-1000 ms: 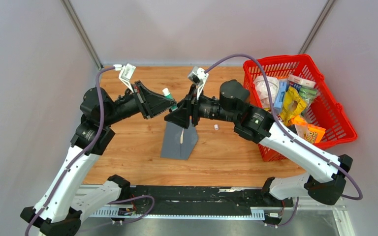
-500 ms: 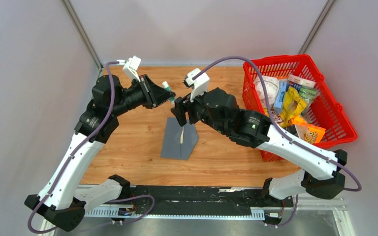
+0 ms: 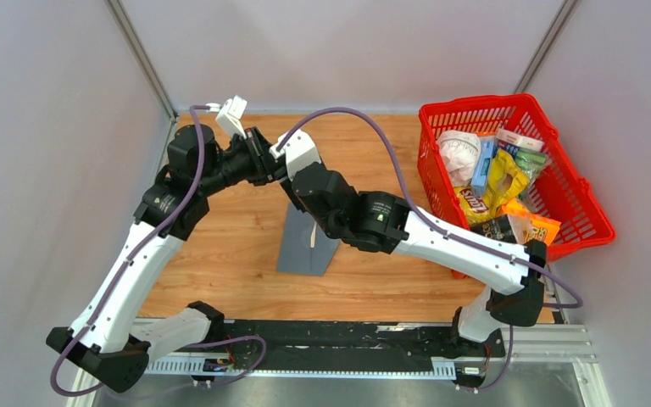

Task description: Place the letter into the envelope and seal it

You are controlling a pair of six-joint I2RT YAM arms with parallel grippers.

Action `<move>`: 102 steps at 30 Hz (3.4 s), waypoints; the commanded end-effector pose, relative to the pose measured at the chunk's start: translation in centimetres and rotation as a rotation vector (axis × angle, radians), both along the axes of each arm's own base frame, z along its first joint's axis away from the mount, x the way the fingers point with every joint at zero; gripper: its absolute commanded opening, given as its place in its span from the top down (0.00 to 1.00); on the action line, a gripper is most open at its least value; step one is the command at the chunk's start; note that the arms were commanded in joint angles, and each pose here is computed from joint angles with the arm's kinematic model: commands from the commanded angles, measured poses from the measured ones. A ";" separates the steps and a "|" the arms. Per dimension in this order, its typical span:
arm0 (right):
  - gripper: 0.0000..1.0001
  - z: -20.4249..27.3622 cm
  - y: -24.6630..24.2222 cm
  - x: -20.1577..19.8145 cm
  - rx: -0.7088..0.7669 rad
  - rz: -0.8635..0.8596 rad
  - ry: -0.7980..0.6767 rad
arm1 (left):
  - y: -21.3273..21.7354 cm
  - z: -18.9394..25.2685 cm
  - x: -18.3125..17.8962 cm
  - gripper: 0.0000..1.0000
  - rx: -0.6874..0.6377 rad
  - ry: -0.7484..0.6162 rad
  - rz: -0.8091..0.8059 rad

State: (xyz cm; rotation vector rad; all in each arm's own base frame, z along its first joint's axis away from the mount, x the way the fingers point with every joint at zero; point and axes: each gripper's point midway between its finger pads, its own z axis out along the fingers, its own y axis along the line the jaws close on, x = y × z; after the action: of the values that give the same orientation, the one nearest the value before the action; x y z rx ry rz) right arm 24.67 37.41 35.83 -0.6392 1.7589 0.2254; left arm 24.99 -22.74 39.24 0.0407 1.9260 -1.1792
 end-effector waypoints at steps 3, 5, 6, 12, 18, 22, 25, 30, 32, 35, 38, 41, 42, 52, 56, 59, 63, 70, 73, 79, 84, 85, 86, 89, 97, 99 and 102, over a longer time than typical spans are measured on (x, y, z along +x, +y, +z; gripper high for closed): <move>0.74 3.5 -0.8 0.6 0.059 -0.052 -0.061 | 0.2 1.3 -0.3 1.00 -0.023 -0.033 0.000; 0.78 4.0 -0.9 -0.1 0.100 0.011 -0.038 | 0.0 1.4 -0.5 1.00 -0.023 -0.047 -0.017; 0.79 3.8 -0.6 -0.7 0.126 0.068 -0.008 | -0.1 1.2 -0.9 1.00 -0.024 -0.052 -0.039; 0.82 4.8 0.1 -6.4 0.349 0.499 0.135 | -1.2 2.3 -3.4 1.00 -0.094 -0.184 -0.191; 0.82 5.8 0.1 -11.1 0.509 0.808 0.283 | -2.0 3.4 -6.6 1.00 -0.132 -0.310 -0.372; 0.82 6.1 0.6 -13.4 0.554 0.939 0.348 | -1.9 4.0 -8.3 1.00 -0.154 -0.365 -0.438; 0.81 6.1 1.0 -13.5 0.561 0.944 0.367 | -1.9 4.2 -8.6 1.00 -0.160 -0.378 -0.449; 0.66 5.6 0.8 -11.9 0.529 0.844 0.346 | -1.7 4.2 -7.9 1.00 -0.150 -0.367 -0.400; 0.52 5.1 0.4 -10.6 0.494 0.742 0.313 | -1.5 4.2 -7.3 1.00 -0.140 -0.358 -0.365; 0.35 4.5 -0.8 -7.6 0.427 0.515 0.216 | -1.0 3.0 -5.7 1.00 -0.090 -0.269 -0.268; 0.32 3.9 -2.3 -4.4 0.347 0.273 0.117 | -0.6 1.5 -3.5 1.00 -0.055 -0.136 -0.157; 0.33 3.3 -3.3 -1.9 0.263 0.077 0.053 | -0.8 1.0 -2.5 1.00 -0.070 -0.070 -0.122; 0.33 3.1 -3.4 -1.4 0.235 0.045 0.046 | -0.8 1.2 -2.4 1.00 -0.074 -0.069 -0.117; 0.45 3.6 -2.2 0.4 0.126 -0.071 -0.039 | -1.0 0.8 -1.1 1.00 -0.073 -0.009 -0.076; 0.63 3.4 -1.8 0.2 0.103 -0.050 -0.045 | -1.2 1.0 -1.3 1.00 -0.075 -0.008 -0.097; 0.77 3.4 -1.6 -0.3 0.117 0.003 -0.028 | -1.0 0.8 -1.5 1.00 -0.054 -0.018 -0.103; 0.83 4.3 -1.1 -2.8 0.272 0.225 0.085 | -1.4 0.8 -2.2 1.00 -0.025 -0.100 -0.174; 0.82 6.6 -0.3 -9.8 0.579 0.758 0.267 | -2.3 2.6 -5.1 1.00 -0.078 -0.297 -0.358; 0.82 7.2 -0.3 -11.2 0.639 0.872 0.320 | -2.5 3.9 -6.3 1.00 -0.100 -0.373 -0.416; 0.81 8.2 0.0 -13.0 0.697 1.011 0.376 | -2.5 5.0 -8.1 1.00 -0.134 -0.447 -0.494; 0.59 7.0 0.3 -11.5 0.650 0.914 0.386 | -2.2 4.7 -7.9 1.00 -0.111 -0.437 -0.465; 0.51 6.6 0.1 -10.8 0.631 0.866 0.372 | -2.1 4.7 -7.5 1.00 -0.103 -0.433 -0.438; 0.45 6.2 -0.1 -10.0 0.607 0.807 0.362 | -2.0 4.3 -7.1 1.00 -0.092 -0.403 -0.416; 0.34 5.2 -1.5 -7.1 0.548 0.596 0.290 | -1.4 3.3 -4.5 1.00 -0.053 -0.322 -0.274; 0.38 3.7 -6.8 -1.1 0.487 0.078 0.093 | -0.4 -0.7 -0.9 1.00 -0.033 -0.010 -0.043; 0.38 3.7 -7.2 -1.1 0.486 0.060 0.064 | -0.2 -1.1 -0.5 1.00 -0.045 0.027 -0.010; 0.38 3.1 -6.2 -1.4 0.453 0.077 0.057 | -0.2 -1.1 -0.3 1.00 -0.082 0.065 0.015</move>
State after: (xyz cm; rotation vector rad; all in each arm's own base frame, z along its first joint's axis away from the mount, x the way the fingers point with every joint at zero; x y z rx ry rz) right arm 22.09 32.63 37.60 -0.4473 1.7205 0.8039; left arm 24.18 -23.55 37.11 0.0849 1.9421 -1.2484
